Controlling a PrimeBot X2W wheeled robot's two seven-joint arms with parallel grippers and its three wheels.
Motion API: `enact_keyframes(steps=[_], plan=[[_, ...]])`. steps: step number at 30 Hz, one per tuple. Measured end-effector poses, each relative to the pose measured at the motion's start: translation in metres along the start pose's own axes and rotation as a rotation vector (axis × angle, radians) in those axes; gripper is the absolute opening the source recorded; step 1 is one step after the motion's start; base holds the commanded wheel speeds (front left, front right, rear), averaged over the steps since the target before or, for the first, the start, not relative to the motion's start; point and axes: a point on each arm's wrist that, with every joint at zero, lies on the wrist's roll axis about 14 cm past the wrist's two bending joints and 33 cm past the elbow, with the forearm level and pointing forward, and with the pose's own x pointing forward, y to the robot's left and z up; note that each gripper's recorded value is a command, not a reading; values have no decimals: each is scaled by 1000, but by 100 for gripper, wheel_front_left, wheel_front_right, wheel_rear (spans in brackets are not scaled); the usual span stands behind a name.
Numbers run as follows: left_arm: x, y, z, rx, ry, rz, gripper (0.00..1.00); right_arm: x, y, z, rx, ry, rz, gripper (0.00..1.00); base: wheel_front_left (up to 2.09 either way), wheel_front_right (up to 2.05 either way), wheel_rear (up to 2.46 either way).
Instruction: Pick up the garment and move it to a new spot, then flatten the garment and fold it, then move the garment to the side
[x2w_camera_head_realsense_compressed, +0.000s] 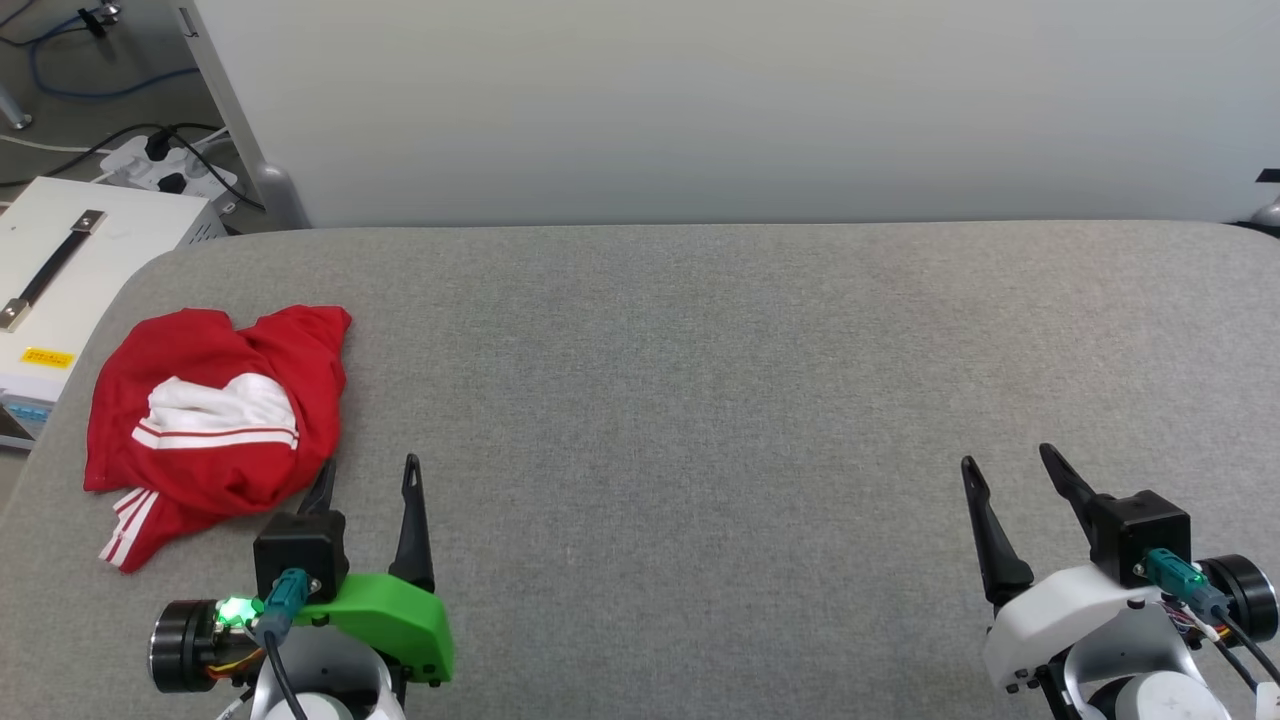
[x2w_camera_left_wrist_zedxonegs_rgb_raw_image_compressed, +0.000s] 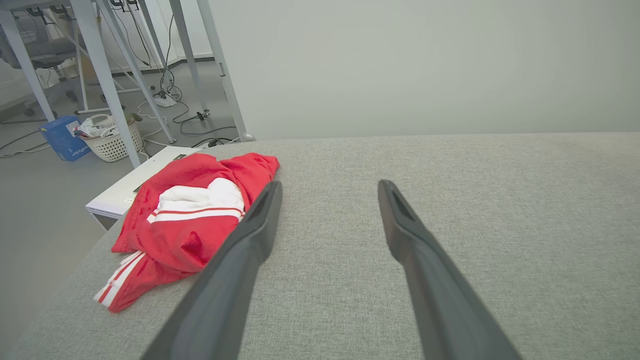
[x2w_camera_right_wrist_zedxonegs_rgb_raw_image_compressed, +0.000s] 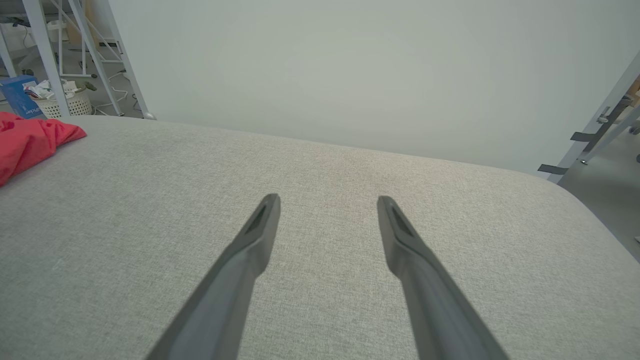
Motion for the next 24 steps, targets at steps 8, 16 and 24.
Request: enact_keyframes(steps=[8, 16, 24], plan=[[0, -1, 2, -15, -13, -2, 100, 0, -2, 2, 19, -15, -4, 100, 0, 0, 0], [0, -2, 4, -25, -30, 0, 100, 0, -3, 7, 45, -44, -8, 100, 0, 0, 0], [0, -3, 5, -35, -44, -2, 100, 1, -4, 11, 77, -67, -10, 100, 0, 0, 0]])
